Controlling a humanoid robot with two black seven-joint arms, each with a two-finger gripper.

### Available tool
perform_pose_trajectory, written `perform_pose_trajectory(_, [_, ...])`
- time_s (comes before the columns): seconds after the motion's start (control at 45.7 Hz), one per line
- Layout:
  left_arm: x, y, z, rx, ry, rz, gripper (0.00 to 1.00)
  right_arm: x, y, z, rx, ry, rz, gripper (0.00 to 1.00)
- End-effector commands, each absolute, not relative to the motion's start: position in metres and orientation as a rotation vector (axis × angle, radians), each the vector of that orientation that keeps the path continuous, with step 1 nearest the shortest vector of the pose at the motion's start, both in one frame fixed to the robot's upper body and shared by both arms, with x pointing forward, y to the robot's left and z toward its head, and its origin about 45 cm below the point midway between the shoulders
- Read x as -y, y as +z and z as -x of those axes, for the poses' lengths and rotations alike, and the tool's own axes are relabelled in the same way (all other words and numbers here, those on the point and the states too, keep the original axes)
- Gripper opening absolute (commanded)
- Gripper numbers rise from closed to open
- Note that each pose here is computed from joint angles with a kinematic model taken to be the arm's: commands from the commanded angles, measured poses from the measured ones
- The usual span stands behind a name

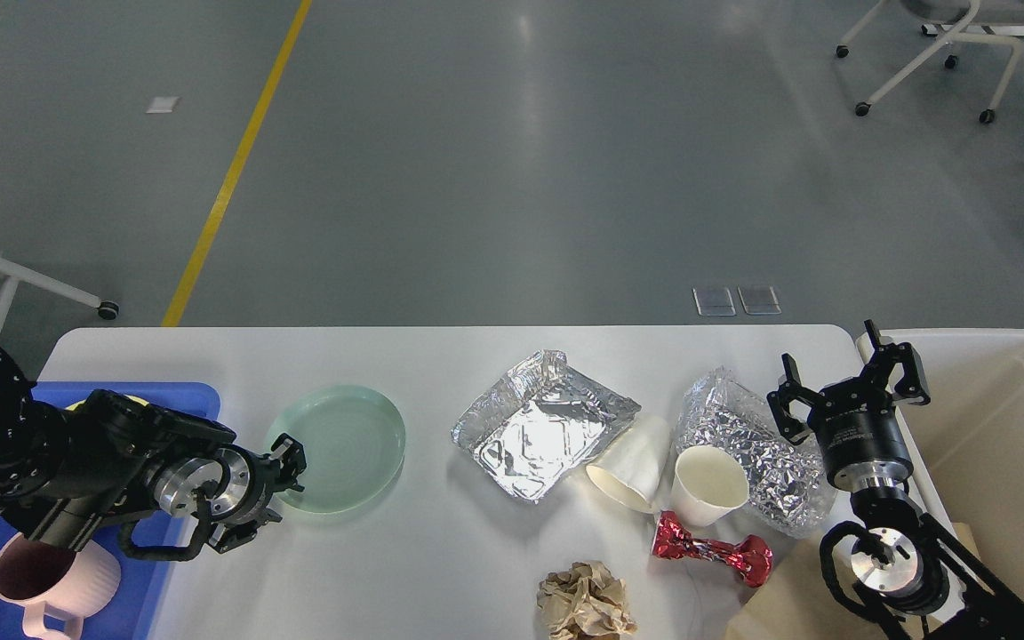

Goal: Tidy desktop
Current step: 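Grasp the edge of the light green plate with the left gripper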

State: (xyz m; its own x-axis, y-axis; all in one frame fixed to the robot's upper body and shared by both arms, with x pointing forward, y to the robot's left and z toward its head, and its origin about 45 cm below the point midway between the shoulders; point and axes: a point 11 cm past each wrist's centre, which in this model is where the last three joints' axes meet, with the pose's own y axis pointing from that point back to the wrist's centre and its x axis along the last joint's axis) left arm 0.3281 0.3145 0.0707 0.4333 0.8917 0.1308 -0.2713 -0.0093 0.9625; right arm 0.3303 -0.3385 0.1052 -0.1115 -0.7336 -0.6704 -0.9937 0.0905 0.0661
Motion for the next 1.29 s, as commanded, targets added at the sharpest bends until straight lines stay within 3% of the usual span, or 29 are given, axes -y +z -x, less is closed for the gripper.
perform_pose_trajectory(0.0, [-0.314,0.071,-0.328,-0.647,1.026,-1.251,0.32,0.339,0.105,-0.330,-1.902,0.725,1.692,1.00])
perform_pose_trajectory(0.985, [-0.307,0.071,-0.327,-0.672,0.995,-1.226,0.01,0.339,0.105,-0.330,-1.902,0.725,1.692,1.00])
perform_pose_trajectory(1.27, [-0.303,0.073,-0.326,-0.689,0.961,-1.225,0.00,0.339,0.105,-0.330,-1.902,0.725,1.692,1.00])
